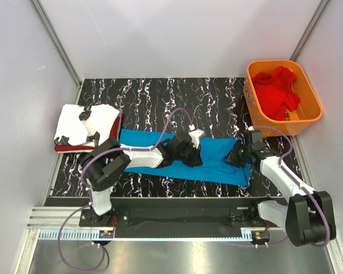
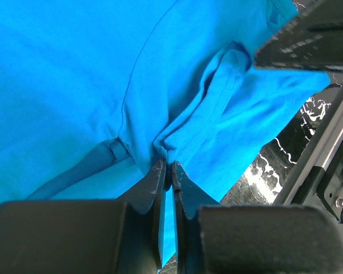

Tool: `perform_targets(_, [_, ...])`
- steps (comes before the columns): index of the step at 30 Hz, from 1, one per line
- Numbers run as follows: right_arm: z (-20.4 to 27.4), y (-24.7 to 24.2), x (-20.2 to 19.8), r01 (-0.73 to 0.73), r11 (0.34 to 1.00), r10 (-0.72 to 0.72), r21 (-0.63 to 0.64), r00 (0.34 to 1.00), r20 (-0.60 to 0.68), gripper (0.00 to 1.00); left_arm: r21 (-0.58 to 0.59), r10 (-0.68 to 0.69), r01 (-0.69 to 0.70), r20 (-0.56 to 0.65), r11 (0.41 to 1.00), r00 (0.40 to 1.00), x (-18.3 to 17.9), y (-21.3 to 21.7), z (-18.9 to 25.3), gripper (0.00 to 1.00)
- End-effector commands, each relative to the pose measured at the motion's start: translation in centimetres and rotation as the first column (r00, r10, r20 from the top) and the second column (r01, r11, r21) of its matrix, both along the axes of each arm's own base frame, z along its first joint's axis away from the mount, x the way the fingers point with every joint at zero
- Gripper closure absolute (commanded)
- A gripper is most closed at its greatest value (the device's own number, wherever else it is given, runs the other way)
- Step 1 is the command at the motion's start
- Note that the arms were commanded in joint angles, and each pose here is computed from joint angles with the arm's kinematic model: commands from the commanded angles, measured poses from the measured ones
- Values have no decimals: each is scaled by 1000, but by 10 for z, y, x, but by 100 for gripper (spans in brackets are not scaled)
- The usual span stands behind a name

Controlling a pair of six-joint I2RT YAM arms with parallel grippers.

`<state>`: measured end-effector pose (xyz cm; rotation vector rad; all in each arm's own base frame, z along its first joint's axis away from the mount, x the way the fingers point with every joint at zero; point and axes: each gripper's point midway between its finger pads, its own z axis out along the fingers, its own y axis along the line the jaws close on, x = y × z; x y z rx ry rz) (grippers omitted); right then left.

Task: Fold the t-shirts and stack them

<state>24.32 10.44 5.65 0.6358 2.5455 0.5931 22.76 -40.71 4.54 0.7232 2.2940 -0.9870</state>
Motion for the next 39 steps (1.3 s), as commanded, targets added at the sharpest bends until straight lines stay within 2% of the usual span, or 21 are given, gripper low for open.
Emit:
perform_targets(1, [27, 21, -6, -84, 990, 77, 109, 995, 62, 81, -93, -21, 25, 47, 995, 999, 0, -12, 31, 87])
perform_targets(5, [33, 25, -19, -109, 985, 103, 136, 994, 48, 95, -99, -22, 27, 44, 995, 999, -1, -12, 33, 85])
perform_targets(8, [34, 21, -26, -98, 988, 94, 120, 995, 40, 95, -96, -19, 23, 45, 995, 999, -1, -10, 32, 85])
perform_targets(9, [31, 13, -24, -69, 994, 66, 81, 997, 42, 79, -98, -17, 22, 47, 995, 999, -2, -9, 34, 85])
perform_targets(12, [32, 0, -17, -12, 1000, 11, 20, 997, 73, 54, -96, -17, 22, 50, 995, 999, -2, -8, 33, 86])
perform_targets(15, [33, -17, -4, 61, 996, -55, -66, 994, 93, 50, -85, -15, 19, 50, 996, 999, -2, -6, 30, 88])
perform_targets(16, [34, -21, 1, 76, 993, -67, -87, 993, 101, 46, -81, -14, 18, 51, 997, 999, -2, -5, 29, 88])
perform_targets(19, [26, -27, 9, 90, 987, -79, -133, 993, 85, 46, -69, -10, 13, 47, 998, 999, -3, -2, 24, 89])
perform_targets(26, [2, -40, 21, 106, 969, -102, -225, 994, 29, 47, -63, -13, 15, 40, 998, 999, -6, 1, 17, 94])
perform_targets(32, [-2, -37, 19, 102, 972, -100, -211, 995, 20, 53, -62, -17, 20, 48, 998, 999, -6, 1, 18, 96])
perform_targets(39, [5, -22, 11, 54, 990, -53, -131, 999, 6, 81, -62, -14, 17, 50, 998, 999, -5, 2, 18, 97])
